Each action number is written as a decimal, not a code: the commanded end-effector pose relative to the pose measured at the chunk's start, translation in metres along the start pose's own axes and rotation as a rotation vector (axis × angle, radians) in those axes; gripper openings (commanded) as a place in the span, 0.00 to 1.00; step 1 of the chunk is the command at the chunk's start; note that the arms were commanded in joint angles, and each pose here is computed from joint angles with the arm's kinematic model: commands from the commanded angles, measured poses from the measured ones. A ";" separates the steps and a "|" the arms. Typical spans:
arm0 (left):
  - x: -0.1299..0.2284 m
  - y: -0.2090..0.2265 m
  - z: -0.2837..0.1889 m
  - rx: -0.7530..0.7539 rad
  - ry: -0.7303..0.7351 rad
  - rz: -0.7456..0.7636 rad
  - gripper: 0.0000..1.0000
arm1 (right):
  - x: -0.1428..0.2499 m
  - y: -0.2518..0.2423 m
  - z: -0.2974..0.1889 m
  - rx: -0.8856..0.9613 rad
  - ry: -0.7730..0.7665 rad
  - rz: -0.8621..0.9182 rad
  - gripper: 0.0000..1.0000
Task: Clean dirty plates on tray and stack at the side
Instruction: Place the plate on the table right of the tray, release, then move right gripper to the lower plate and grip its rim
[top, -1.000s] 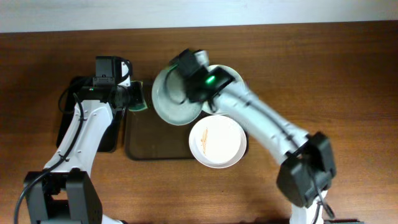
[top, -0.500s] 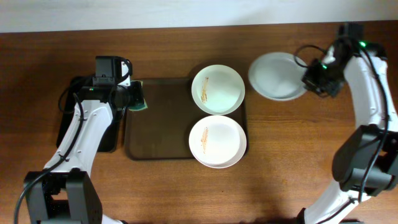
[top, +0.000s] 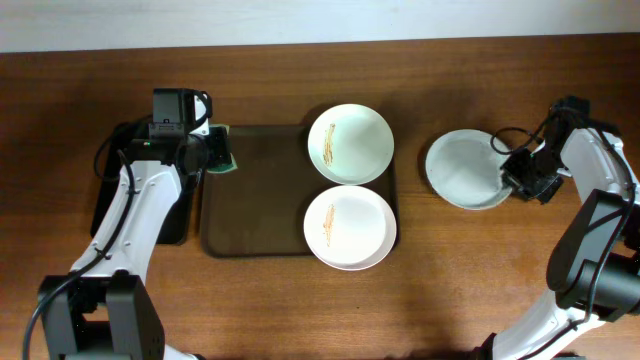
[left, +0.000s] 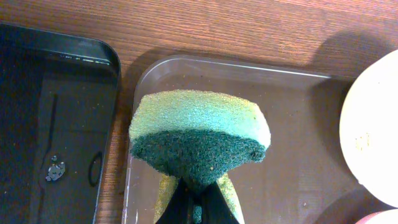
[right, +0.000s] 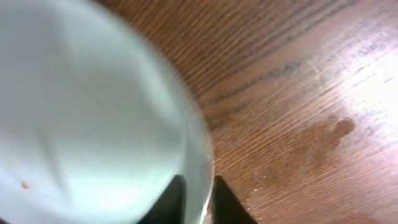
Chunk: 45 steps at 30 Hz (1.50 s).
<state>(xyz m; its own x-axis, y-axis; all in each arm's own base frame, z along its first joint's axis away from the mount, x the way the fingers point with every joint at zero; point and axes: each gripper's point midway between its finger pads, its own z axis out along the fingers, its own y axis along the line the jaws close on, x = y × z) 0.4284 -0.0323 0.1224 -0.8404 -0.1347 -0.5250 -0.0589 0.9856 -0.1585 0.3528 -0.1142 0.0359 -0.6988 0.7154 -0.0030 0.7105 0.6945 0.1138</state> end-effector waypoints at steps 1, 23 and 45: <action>0.002 -0.001 0.002 0.010 0.007 0.005 0.01 | 0.007 0.003 -0.010 -0.022 0.014 0.012 0.39; 0.015 -0.034 0.008 0.059 0.044 0.066 0.01 | 0.196 0.118 -0.030 0.009 0.102 -0.510 0.41; 0.012 -0.034 0.008 0.062 0.031 0.067 0.01 | 0.241 0.116 0.028 0.001 0.157 -0.624 0.25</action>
<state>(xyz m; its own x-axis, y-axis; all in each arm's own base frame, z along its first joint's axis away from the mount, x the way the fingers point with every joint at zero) 0.4244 -0.0679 0.1227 -0.8497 -0.0710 -0.5225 0.0265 0.9839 -0.1768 0.2739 0.1404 0.0255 -0.9865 0.1527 0.0594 0.1599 0.9764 0.1455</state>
